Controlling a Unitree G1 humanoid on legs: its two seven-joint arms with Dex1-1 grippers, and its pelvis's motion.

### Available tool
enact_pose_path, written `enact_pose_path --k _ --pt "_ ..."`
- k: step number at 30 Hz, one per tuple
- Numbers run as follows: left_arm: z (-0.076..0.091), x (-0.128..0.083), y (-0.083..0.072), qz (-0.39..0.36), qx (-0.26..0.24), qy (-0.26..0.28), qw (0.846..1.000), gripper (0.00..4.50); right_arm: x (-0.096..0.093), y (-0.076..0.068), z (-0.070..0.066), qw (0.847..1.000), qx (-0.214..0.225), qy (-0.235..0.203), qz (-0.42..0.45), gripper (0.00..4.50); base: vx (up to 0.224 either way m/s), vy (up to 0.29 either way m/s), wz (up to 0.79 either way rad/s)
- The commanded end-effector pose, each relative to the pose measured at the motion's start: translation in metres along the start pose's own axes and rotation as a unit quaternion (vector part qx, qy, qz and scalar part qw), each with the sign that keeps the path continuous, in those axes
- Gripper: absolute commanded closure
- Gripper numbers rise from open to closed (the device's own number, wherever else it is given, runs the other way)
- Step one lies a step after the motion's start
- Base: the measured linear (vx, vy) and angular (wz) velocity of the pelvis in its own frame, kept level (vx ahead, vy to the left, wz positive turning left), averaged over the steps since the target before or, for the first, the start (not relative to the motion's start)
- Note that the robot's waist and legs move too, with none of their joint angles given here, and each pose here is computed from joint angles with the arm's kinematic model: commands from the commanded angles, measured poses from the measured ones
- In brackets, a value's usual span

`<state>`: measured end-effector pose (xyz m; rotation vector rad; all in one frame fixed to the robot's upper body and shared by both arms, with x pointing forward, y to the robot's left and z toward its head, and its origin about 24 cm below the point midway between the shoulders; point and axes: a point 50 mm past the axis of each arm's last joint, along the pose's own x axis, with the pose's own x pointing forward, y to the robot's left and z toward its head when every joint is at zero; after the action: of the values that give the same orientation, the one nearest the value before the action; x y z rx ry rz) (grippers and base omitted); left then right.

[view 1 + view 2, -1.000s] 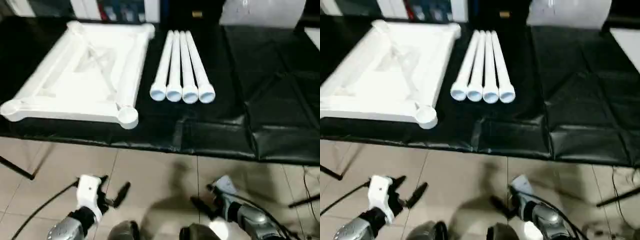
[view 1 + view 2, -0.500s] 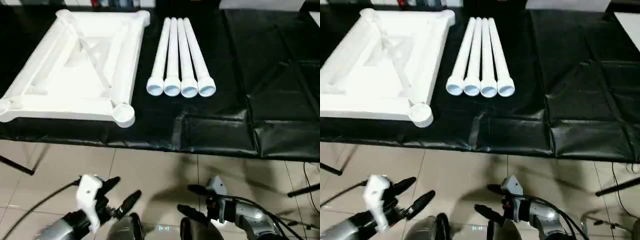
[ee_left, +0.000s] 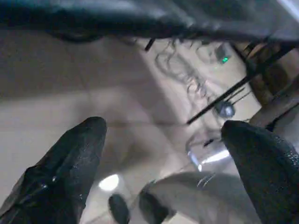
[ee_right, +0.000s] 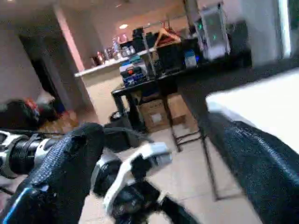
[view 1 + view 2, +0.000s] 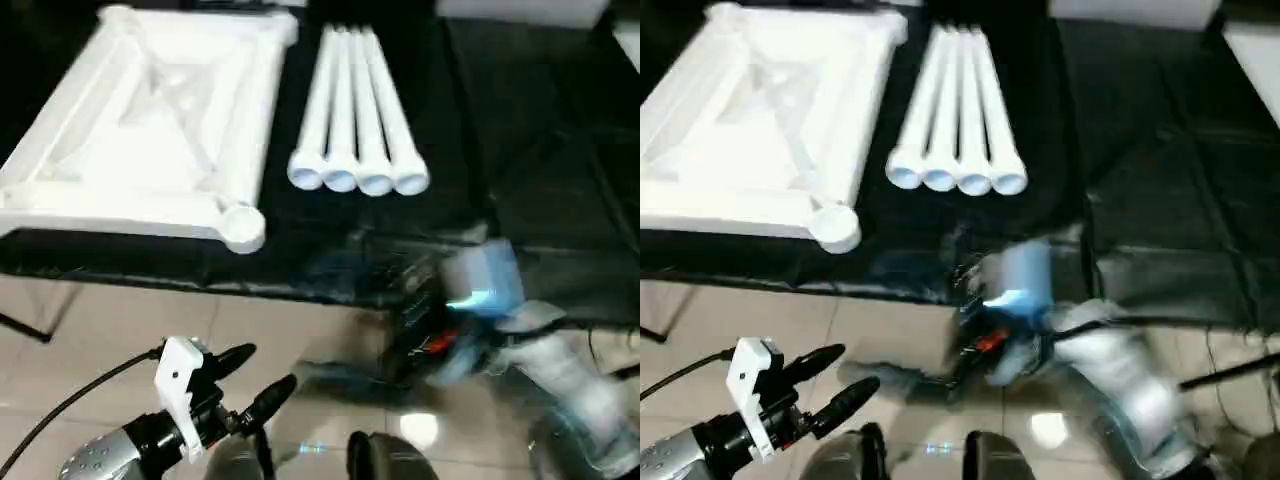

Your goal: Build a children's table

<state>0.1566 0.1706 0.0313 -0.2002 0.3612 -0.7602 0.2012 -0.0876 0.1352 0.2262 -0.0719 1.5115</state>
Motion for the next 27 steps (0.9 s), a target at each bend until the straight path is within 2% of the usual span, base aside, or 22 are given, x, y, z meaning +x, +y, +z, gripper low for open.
enact_pose_path --k 1,4,8,10,15,16,17,19,20,21,22,23,24,25,27 --pt "0.004 0.000 -0.004 -0.022 0.012 -0.011 1.000 0.03 0.002 0.010 0.015 1.000 -0.001 -0.003 0.005 0.00 0.000 0.000 0.00" --pt "0.011 0.001 0.000 -0.008 0.024 -0.034 0.999 0.03 0.002 0.008 0.023 0.999 0.000 0.002 -0.038 0.00 0.000 0.000 0.00" --pt "0.041 0.001 0.000 -0.008 0.033 -0.091 0.995 0.03 -0.002 -0.005 0.022 0.992 -0.004 -0.002 -0.128 0.00 0.000 0.000 0.00" --pt "0.062 -0.003 -0.009 -0.040 0.043 -0.109 0.992 0.03 -0.011 -0.016 0.020 0.975 -0.004 -0.011 -0.220 0.00 -0.028 -0.004 0.00" --pt "0.074 -0.005 -0.021 -0.068 0.064 -0.114 0.989 0.03 -0.023 -0.026 0.021 0.950 -0.013 -0.019 -0.311 0.00 -0.023 -0.002 0.00" --pt "0.089 0.001 -0.020 -0.056 0.076 -0.143 0.985 0.03 -0.030 -0.033 0.020 0.931 -0.025 -0.010 -0.365 0.00 0.000 0.000 0.00" --pt "0.092 0.002 -0.019 -0.054 0.077 -0.149 0.984 0.03 -0.031 -0.035 0.019 0.926 -0.028 -0.008 -0.376 0.00 0.000 0.000 0.00" --pt "0.109 0.009 -0.017 -0.037 0.085 -0.177 0.980 0.03 -0.035 -0.041 0.018 0.904 -0.040 0.000 -0.425 0.00 0.000 0.000 0.00" --pt "0.120 0.013 -0.014 -0.017 0.092 -0.195 0.976 0.03 -0.039 -0.046 0.018 0.884 -0.056 0.008 -0.465 0.00 0.000 0.000 0.00" --pt "0.136 0.022 -0.005 0.035 0.098 -0.212 0.972 0.03 -0.042 -0.050 0.015 0.866 -0.043 0.011 -0.498 0.00 0.000 0.000 0.00" --pt "0.136 0.022 -0.005 0.035 0.098 -0.212 0.972 0.03 -0.042 -0.050 0.015 0.866 -0.043 0.011 -0.498 0.00 0.000 0.000 0.00" --pt "0.141 0.030 0.006 0.089 0.104 -0.207 0.969 0.03 -0.046 -0.053 0.008 0.843 -0.036 0.038 -0.535 0.00 0.000 0.000 0.00" --pt "0.140 0.034 0.014 0.129 0.115 -0.189 0.967 0.03 -0.047 -0.054 0.005 0.838 -0.030 0.041 -0.544 0.00 0.000 0.000 0.00" --pt "0.137 0.039 0.027 0.181 0.141 -0.176 0.957 0.03 -0.050 -0.054 -0.004 0.824 -0.032 0.062 -0.562 0.00 0.000 0.000 0.00" --pt "0.135 0.040 0.032 0.201 0.140 -0.175 0.954 0.03 -0.052 -0.055 -0.012 0.813 -0.030 0.089 -0.574 0.00 0.000 0.000 0.00"
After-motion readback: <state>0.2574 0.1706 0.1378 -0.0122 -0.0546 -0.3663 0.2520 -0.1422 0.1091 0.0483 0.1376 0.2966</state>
